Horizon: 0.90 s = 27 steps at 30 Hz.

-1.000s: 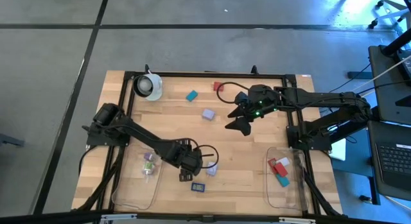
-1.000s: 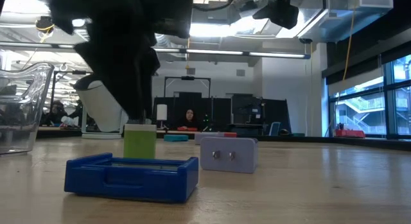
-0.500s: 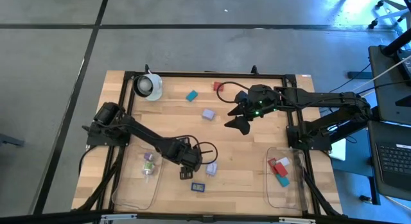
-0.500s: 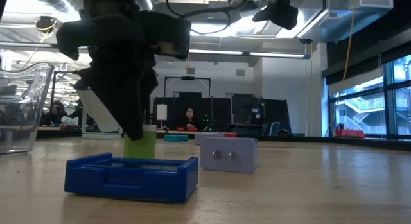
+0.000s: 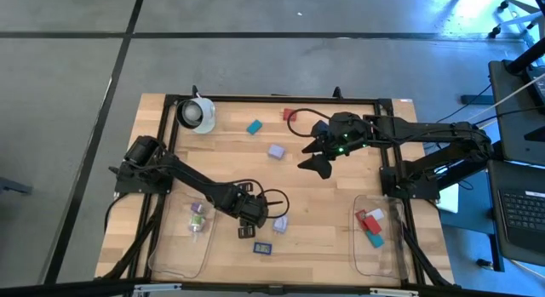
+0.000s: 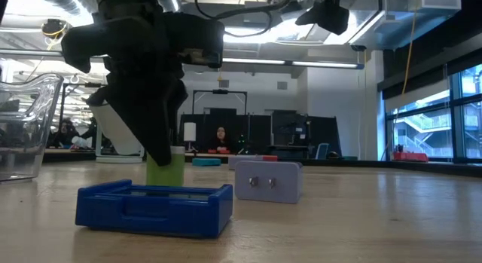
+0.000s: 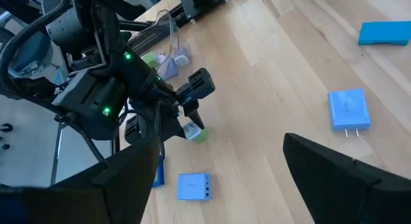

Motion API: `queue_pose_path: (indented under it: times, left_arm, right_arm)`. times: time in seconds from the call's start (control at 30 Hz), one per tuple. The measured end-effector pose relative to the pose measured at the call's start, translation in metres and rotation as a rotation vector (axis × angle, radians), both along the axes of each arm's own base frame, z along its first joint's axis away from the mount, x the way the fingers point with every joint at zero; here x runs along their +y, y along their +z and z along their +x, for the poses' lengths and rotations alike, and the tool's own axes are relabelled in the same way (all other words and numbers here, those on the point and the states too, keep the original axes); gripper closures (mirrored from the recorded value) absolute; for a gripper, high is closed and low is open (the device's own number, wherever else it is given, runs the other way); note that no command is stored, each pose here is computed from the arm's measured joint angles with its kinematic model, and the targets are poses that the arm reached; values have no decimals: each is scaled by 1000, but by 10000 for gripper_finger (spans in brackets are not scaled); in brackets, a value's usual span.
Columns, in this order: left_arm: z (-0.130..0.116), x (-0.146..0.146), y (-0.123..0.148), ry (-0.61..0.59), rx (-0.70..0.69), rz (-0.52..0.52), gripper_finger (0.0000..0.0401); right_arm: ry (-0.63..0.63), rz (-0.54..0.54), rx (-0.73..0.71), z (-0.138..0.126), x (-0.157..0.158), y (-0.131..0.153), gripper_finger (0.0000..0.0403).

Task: Pick & Place Office items
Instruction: Put the green adapter into the left transparent bin

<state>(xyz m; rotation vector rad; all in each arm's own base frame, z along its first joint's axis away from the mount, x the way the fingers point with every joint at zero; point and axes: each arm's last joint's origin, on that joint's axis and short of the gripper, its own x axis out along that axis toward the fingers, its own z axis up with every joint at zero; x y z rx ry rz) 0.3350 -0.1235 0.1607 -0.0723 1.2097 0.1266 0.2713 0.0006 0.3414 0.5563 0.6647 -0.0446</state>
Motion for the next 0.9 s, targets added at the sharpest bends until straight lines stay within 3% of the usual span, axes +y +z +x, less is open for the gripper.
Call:
queue_pose_path:
  times: [0.23, 0.43, 0.63, 0.77, 0.9]
  left_arm:
    - [11, 3, 25, -13, -89, 32, 255]
    - [23, 13, 69, -60, -244, 219, 255]
    - [10, 32, 117, 16, -388, 396, 255]
    - [-3, 40, 155, 109, -555, 411, 255]
    - [-15, 40, 191, 138, -752, 363, 255]
  right_arm:
    - [10, -14, -2, 0, 0, 0, 69]
    - [7, -23, -11, 0, 0, 1, 69]
    - [-27, -49, -11, 0, -1, 1, 69]
    - [-29, -50, -11, 0, -2, 1, 69]
    - [-34, -54, -19, 1, -2, 1, 69]
